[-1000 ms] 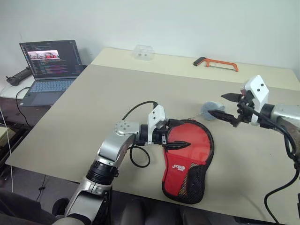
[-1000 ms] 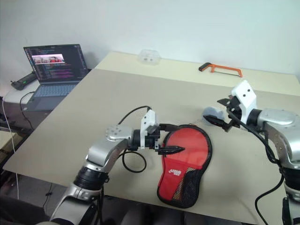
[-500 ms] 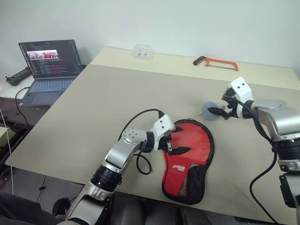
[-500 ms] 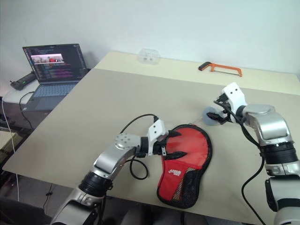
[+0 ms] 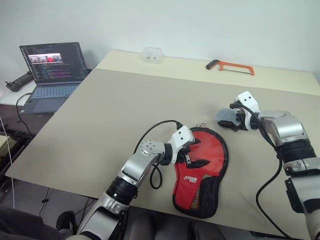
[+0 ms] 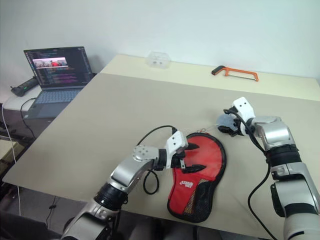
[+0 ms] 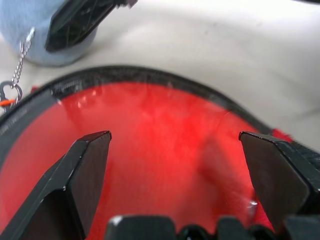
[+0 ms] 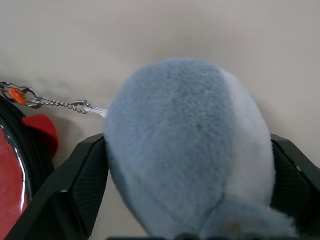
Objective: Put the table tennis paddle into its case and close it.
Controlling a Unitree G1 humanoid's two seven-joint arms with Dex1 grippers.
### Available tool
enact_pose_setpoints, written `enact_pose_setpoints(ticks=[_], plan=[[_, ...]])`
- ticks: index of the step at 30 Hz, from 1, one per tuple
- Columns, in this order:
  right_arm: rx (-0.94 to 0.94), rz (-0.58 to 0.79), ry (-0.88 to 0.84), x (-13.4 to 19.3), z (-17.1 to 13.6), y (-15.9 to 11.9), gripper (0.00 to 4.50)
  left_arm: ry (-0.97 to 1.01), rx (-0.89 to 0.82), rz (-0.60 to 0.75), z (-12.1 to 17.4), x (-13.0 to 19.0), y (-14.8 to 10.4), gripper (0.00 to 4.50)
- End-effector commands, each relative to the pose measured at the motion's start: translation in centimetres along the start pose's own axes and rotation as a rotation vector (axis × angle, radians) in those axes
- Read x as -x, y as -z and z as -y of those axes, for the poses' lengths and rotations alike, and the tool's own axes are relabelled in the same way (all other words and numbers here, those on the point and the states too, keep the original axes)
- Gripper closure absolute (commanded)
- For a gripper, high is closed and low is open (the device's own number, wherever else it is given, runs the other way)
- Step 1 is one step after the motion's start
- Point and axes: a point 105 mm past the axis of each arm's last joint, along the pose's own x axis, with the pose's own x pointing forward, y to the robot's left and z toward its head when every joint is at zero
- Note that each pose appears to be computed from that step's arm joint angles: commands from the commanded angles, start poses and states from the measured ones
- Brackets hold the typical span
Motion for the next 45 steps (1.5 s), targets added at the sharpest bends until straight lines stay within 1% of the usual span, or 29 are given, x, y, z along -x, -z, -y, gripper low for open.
enact_pose_setpoints(ticks=[1,4,6,9,11,14,17,20,30,35,45], plan=[[0.039,0.047,0.011,0.4,0.3,-1.6,0.61,0.003,-0.028,0.009,0.1,-0.6,-0.6,0.0],[0.054,0.05,0.017,0.4,0.3,-1.7,1.6,0.004,-0.02,0.004,0.2,-0.7,-0.4,0.0],[0.059,0.053,0.02,0.4,0.3,-1.7,2.33,0.004,-0.014,0.001,0.2,-0.7,-0.3,0.0],[0.105,0.052,0.057,0.6,0.7,-2.0,3.22,0.003,-0.007,-0.003,0.2,-0.8,-0.2,0.0],[0.156,0.046,0.094,0.8,1.2,-2.3,3.58,0.004,-0.005,-0.005,0.3,-0.8,-0.1,0.0],[0.237,0.031,0.14,1.0,1.9,-2.5,3.84,0.007,-0.002,-0.006,0.3,-0.9,-0.1,0.0],[0.312,0.014,0.188,1.1,2.6,-2.4,3.96,0.009,0.001,-0.007,0.4,-0.9,-0.1,0.0],[0.359,0.004,0.213,1.1,3.1,-2.3,3.97,0.009,0.004,-0.007,0.4,-0.9,-0.1,0.0],[0.44,-0.052,0.305,2.7,6.0,-1.4,3.98,0.008,0.016,-0.026,0.5,-1.0,0.5,0.0],[0.456,-0.088,0.306,3.7,6.7,-0.4,3.98,0.012,0.017,-0.035,0.6,-0.9,0.8,0.0],[0.49,-0.203,0.284,6.4,7.5,3.3,3.98,0.029,0.013,-0.046,0.7,-1.1,0.9,0.0]])
